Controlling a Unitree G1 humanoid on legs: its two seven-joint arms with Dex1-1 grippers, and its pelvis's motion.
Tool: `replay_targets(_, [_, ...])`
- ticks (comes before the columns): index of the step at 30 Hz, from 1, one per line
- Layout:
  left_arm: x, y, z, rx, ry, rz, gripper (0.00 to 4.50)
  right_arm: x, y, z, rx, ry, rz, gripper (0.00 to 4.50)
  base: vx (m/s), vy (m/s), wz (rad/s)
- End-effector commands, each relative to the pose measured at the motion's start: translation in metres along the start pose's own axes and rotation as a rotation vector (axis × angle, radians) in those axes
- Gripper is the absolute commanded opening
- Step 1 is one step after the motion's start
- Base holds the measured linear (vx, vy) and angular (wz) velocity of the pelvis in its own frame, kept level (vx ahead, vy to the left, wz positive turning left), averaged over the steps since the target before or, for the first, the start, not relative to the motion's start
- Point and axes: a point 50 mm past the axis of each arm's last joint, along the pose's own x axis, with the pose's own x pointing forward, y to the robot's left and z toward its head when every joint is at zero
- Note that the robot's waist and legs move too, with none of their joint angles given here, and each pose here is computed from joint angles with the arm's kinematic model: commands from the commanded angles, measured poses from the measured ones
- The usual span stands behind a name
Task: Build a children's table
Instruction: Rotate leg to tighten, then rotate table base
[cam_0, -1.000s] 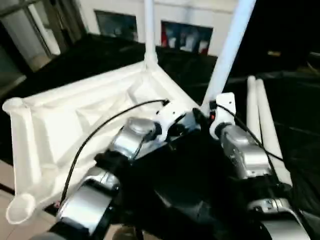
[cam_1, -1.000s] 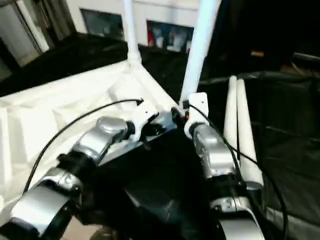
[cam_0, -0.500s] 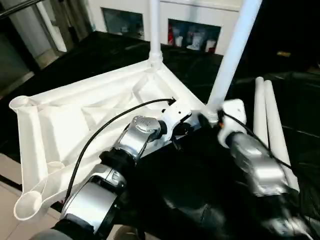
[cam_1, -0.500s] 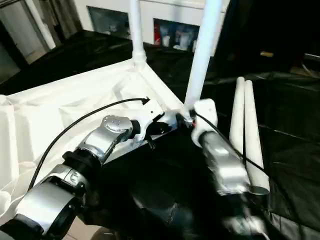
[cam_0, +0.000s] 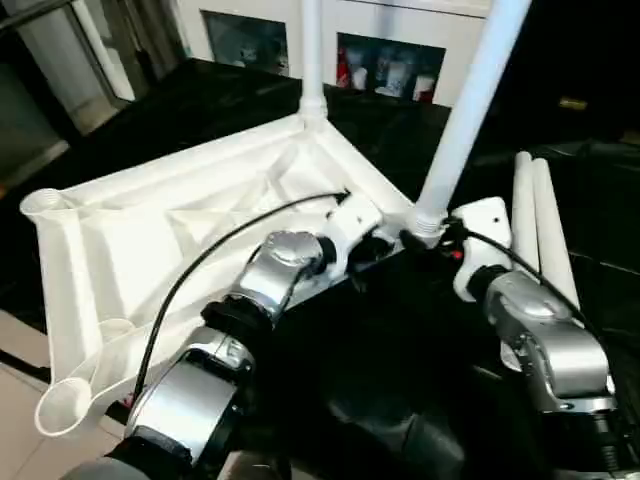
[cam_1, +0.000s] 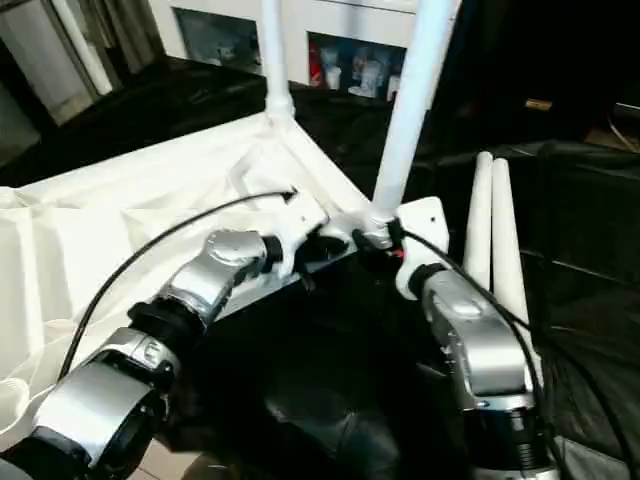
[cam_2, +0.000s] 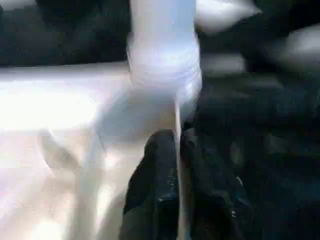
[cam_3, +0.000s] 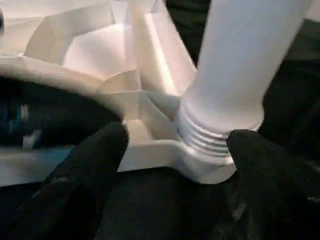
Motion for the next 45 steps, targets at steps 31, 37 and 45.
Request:
replay_targets(31, [-0.25,0.072,-0.082,0.006,0.714,0.916,1.08,0.01,0.031,-0.019,0.034,0.134,0.105,3.17,0.0,0.0,0.0])
replay_targets(37, [-0.235,0.062,-0.086,0.007,0.719,0.701,0.5,0.023,0.035,-0.017,0.035,0.129,0.12,2.64,0.0,0.0,0.0])
replay_targets(45, [-0.199,0.033,-0.069,0.042,0.624,0.265,0.07,0.04,0.035,-0.029,0.009,0.185,0.164,2.19,0.0,0.0,0.0])
